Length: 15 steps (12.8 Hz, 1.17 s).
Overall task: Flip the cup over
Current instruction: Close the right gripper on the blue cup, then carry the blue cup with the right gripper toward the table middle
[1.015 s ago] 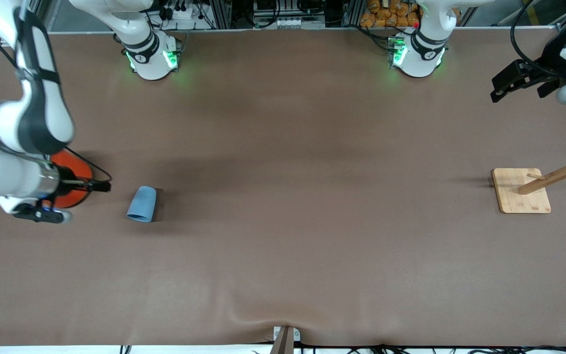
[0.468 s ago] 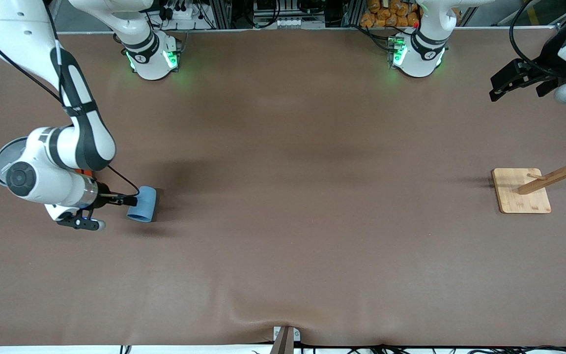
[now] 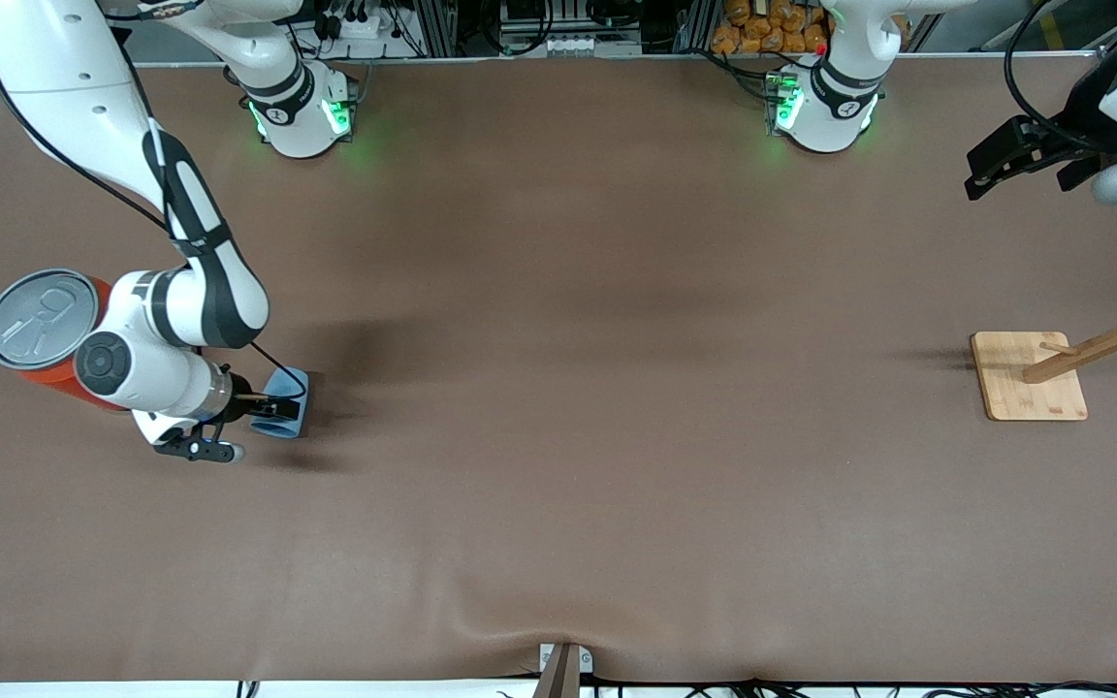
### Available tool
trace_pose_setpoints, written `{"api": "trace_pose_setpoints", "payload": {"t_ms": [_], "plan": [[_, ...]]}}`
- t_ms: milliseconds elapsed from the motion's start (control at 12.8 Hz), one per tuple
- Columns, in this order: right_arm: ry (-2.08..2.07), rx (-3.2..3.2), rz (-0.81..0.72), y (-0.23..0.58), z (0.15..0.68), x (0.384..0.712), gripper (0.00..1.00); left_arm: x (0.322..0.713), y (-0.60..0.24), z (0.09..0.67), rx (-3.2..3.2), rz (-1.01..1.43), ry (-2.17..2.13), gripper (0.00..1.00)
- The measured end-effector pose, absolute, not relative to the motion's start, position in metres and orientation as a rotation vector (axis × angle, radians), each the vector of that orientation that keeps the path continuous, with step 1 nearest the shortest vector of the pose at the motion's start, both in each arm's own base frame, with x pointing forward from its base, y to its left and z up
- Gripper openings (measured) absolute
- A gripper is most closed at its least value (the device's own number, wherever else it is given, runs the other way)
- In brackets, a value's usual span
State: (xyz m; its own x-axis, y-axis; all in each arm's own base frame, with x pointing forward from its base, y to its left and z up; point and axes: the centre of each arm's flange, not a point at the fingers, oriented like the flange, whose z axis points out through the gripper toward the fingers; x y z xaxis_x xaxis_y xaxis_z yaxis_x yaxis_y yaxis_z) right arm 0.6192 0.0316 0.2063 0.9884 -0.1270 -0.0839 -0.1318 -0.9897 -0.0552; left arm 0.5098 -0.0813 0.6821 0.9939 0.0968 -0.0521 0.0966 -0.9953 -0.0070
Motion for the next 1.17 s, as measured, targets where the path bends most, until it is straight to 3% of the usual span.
{"api": "trace_pose_setpoints", "payload": {"t_ms": [78, 468, 703, 1171], "plan": [[0.173, -3.073, 0.113, 0.035, 0.208, 0.619, 0.81, 0.510, -0.081, 0.682, -3.132, 0.082, -0.152, 1.00], [0.018, -3.038, 0.243, 0.081, 0.250, 0.636, 0.81, 0.510, -0.081, 0.682, -3.132, 0.082, -0.153, 1.00], [-0.219, -2.984, 0.189, 0.139, 0.290, 0.650, 0.81, 0.510, -0.081, 0.682, -3.132, 0.082, -0.153, 1.00], [-1.056, -2.904, 0.020, 0.300, 0.310, 0.644, 0.81, 0.510, -0.081, 0.682, -3.132, 0.081, -0.154, 1.00]]}}
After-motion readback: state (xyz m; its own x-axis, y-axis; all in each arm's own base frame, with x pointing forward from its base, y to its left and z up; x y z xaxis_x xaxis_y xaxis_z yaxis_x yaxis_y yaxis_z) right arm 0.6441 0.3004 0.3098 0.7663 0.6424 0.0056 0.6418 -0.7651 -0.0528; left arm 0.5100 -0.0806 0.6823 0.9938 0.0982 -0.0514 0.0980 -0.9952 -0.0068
